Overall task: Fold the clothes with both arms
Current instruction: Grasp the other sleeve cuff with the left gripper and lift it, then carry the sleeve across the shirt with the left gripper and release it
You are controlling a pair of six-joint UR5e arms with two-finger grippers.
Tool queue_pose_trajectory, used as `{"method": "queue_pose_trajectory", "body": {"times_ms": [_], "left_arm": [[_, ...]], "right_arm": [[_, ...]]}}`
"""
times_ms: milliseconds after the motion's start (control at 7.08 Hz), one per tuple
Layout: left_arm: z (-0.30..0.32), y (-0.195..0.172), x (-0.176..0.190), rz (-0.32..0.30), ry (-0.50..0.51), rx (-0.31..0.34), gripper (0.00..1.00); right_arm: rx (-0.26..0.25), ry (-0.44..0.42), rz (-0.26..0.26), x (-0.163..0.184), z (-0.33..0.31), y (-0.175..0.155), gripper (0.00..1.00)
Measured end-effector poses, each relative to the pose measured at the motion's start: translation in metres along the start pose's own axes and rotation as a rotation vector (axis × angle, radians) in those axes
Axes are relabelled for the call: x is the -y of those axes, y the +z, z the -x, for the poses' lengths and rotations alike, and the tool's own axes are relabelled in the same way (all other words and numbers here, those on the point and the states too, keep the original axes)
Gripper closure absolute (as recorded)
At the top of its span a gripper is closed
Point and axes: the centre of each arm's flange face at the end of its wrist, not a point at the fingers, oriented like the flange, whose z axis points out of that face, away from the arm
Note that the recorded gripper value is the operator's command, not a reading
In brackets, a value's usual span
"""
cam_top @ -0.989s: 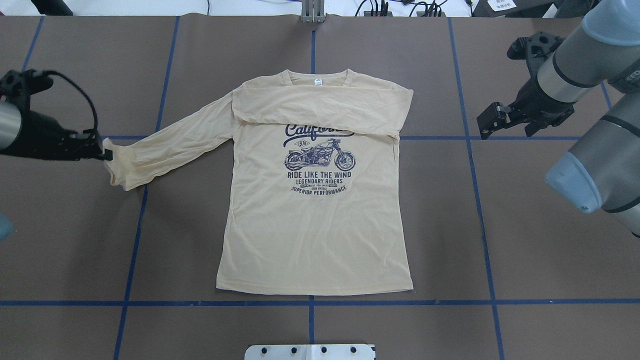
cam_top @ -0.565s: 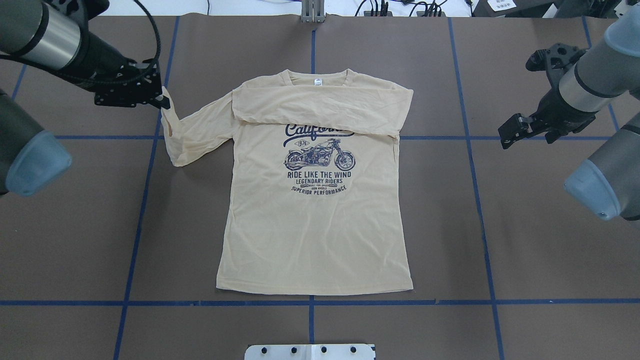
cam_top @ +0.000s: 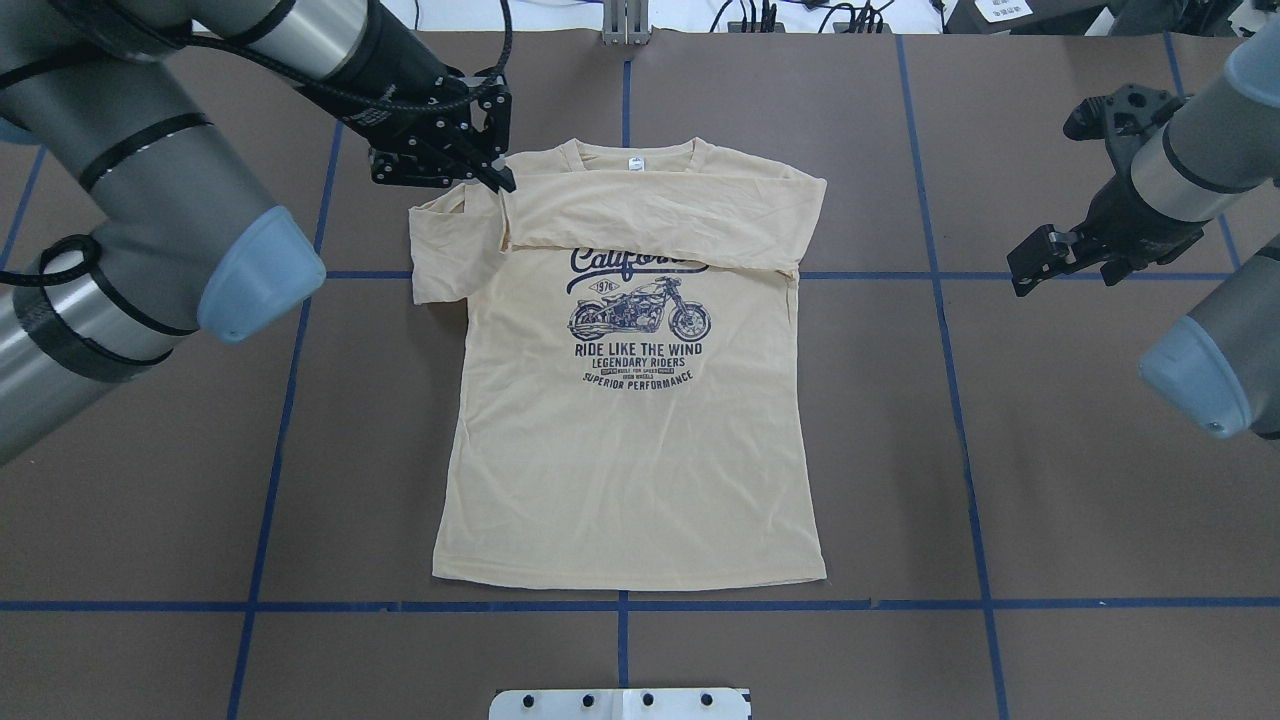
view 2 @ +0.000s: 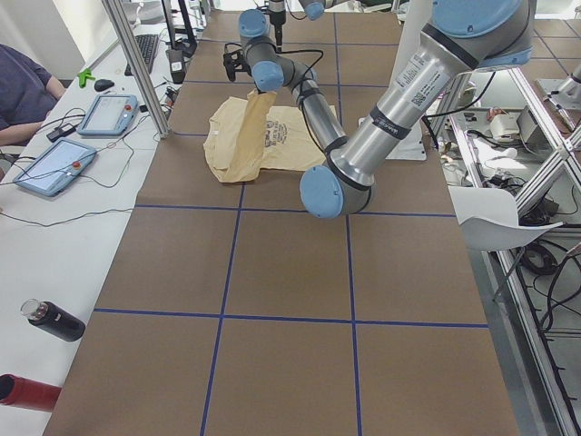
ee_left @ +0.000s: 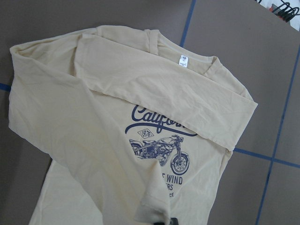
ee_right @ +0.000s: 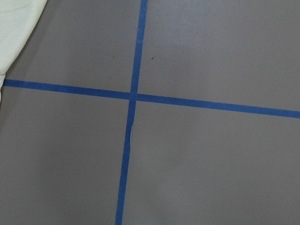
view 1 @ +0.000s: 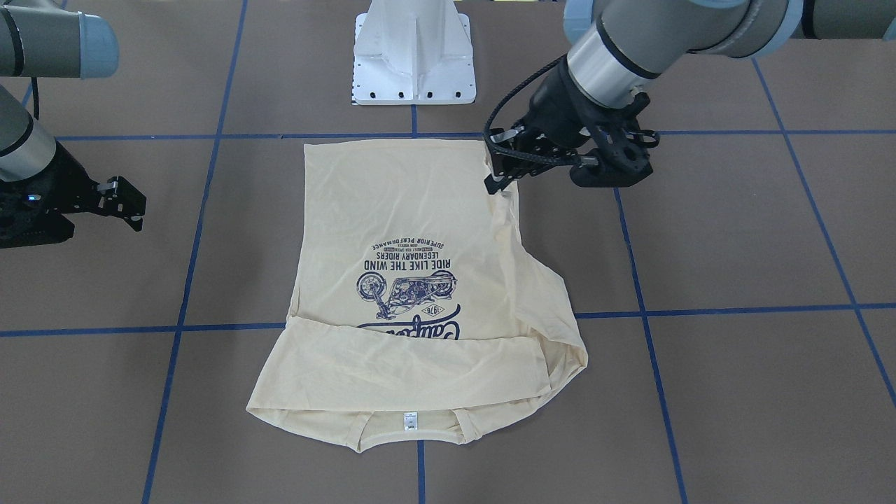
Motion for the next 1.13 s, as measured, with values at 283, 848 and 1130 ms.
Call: {"method": "queue_pose_trajectory", "body": {"times_ms": [283, 848, 1130], "left_arm": [[-0.017, 0.048, 0.001, 0.039, -0.013, -0.040, 1.00], [-0.042, 0.101, 0.022, 0.022, -0.043, -0.056, 1.00], [-0.048, 0.135, 0.021, 0.001, -0.045, -0.068, 1.00]], "right_arm": [[0.000, 0.001, 0.001, 0.000, 0.000, 0.000, 0.00], [-0.008, 0.009, 0.009, 0.000, -0.003, 0.006, 0.00], [-0.012, 0.018, 0.012, 0.002, -0.004, 0.008, 0.00]]}}
